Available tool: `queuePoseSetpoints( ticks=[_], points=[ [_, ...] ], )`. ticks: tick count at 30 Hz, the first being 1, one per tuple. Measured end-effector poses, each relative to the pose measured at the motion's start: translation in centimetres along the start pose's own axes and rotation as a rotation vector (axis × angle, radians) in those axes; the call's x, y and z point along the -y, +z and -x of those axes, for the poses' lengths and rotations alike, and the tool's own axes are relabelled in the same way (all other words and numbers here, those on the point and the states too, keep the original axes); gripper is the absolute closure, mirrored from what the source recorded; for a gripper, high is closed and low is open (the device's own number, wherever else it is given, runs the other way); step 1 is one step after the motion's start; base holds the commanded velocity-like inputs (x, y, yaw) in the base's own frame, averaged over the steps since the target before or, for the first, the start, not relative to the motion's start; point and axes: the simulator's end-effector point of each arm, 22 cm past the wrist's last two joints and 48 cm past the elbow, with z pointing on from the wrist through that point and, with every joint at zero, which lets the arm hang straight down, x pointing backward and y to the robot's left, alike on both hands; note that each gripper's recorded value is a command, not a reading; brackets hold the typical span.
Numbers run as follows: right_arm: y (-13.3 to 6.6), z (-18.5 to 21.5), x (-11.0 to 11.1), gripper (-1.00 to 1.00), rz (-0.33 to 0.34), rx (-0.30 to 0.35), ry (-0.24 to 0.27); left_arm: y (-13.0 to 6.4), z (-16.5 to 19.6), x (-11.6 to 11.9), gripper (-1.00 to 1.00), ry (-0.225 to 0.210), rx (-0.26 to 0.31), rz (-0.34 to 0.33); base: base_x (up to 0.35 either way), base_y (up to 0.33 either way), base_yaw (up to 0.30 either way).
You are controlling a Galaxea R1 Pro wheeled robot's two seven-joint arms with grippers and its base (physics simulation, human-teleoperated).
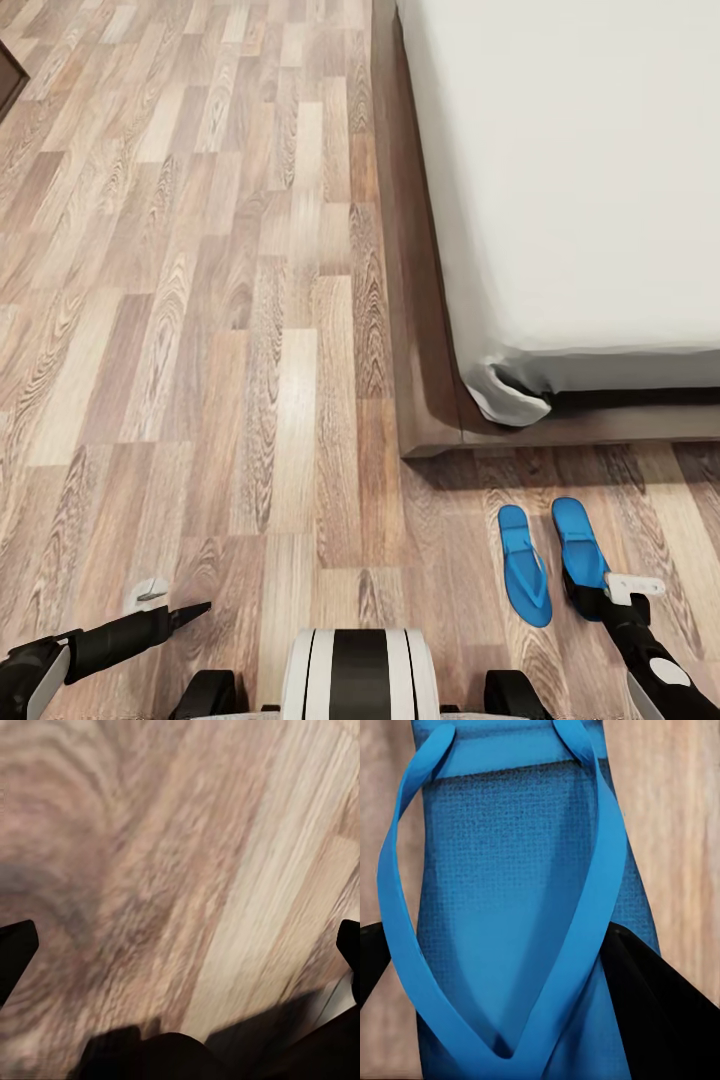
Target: In the bedroom, move the book from the bed onto either nightstand, and place the two sandals side by side next to the bed.
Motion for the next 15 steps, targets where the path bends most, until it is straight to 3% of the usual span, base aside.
queuePoseSetpoints(
  ticks=[15],
  points=[
    [0.2,-1.3,-0.1,1.00,-0.002,-0.024,-0.008,0.5,-0.8,-0.7,-1.00,-0.015,-0.018,0.007,0.000,0.000,0.000]
  ],
)
